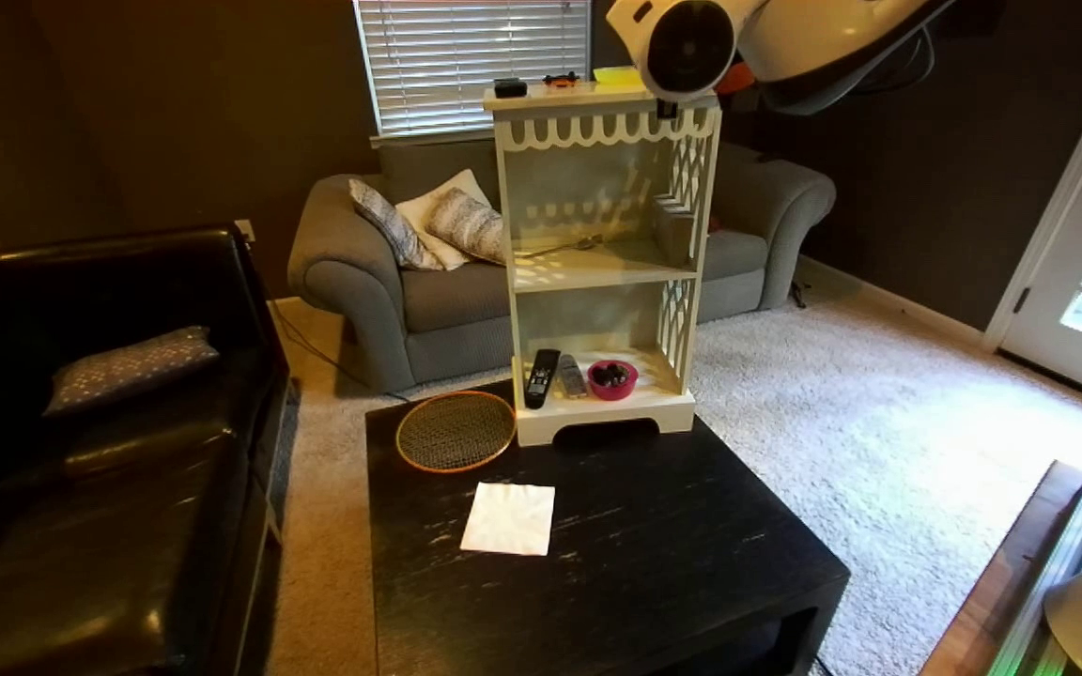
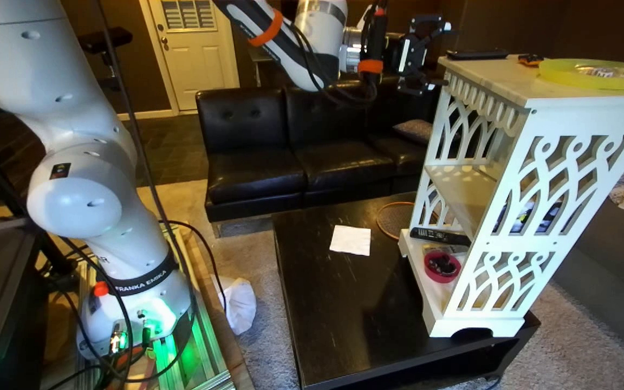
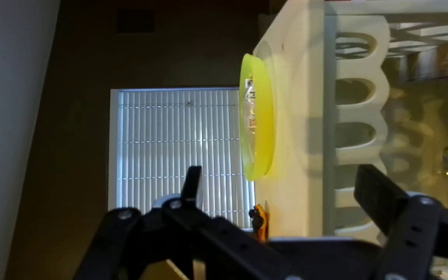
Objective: Move the stand slightly backwards
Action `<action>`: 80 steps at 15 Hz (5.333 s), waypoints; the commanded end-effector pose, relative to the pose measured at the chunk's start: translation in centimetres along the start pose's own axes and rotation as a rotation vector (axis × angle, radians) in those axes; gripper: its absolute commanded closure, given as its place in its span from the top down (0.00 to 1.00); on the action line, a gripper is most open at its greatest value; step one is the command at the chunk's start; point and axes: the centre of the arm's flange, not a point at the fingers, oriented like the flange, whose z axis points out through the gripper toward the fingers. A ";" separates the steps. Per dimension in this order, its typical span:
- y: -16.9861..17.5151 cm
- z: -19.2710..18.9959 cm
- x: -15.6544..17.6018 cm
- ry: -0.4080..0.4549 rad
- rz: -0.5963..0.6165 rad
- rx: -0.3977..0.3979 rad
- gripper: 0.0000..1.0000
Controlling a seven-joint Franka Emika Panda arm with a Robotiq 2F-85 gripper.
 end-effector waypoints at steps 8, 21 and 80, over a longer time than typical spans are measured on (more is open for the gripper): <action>-1.7 1.5 0.8 -0.011 0.027 0.031 1.00; -4.5 7.0 1.1 0.080 0.113 -0.100 0.69; 0.2 1.3 -2.7 0.414 0.254 0.044 0.06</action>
